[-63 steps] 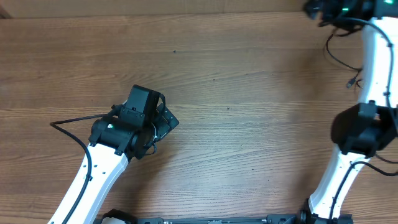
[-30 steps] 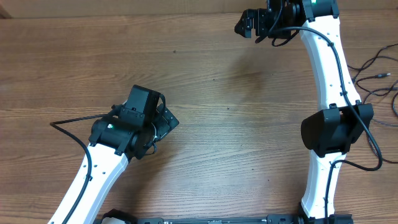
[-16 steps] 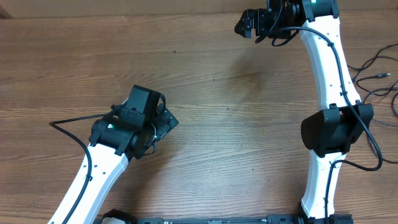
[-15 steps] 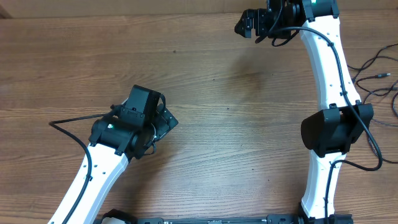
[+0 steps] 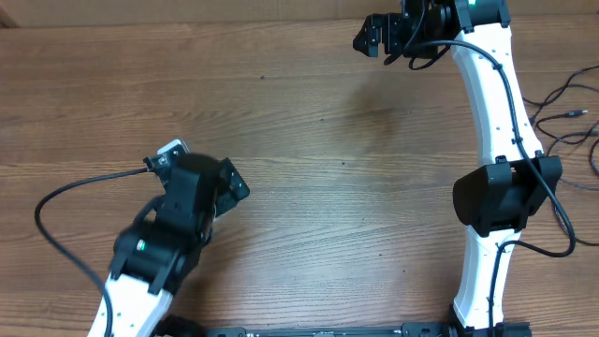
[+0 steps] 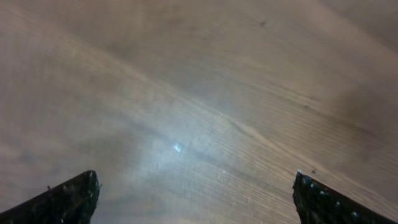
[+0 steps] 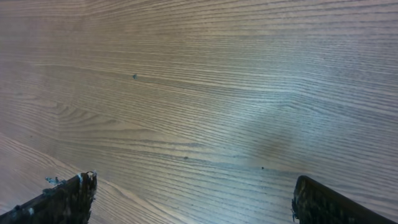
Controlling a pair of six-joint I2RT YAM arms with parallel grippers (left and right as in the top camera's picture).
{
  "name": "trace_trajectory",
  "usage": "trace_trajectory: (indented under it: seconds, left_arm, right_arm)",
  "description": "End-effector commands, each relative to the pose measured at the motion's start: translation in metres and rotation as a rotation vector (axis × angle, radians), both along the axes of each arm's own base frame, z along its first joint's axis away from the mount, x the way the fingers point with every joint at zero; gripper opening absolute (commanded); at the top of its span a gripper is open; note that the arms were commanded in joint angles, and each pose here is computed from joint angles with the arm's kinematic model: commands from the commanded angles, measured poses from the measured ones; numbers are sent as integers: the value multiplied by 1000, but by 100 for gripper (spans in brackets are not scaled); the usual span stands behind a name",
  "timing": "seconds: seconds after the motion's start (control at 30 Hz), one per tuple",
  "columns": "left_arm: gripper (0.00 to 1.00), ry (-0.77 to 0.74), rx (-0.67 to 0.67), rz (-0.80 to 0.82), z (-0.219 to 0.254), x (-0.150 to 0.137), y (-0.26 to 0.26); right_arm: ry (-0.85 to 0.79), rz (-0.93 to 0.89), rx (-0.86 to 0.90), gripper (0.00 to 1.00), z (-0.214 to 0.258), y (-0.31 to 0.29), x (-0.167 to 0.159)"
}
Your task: Untangle cables
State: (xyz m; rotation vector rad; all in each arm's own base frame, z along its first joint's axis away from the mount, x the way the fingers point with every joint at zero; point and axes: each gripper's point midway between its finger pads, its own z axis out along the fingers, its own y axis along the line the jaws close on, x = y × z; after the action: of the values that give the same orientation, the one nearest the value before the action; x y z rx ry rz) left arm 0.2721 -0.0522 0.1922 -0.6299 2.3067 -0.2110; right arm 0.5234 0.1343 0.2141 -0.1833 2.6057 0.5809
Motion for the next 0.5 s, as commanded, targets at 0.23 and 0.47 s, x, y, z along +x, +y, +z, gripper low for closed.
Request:
trace_trajectory:
  seconds: [0.23,0.47]
  left_arm:
    - [100,-408,150,-296,20,-5,5]
    - [100,-865,216,-259,83,-12,19]
  right_arm:
    - [-75,6,11,100,35,-1,-5]
    - [-75,6,11,100,35,-1,-5]
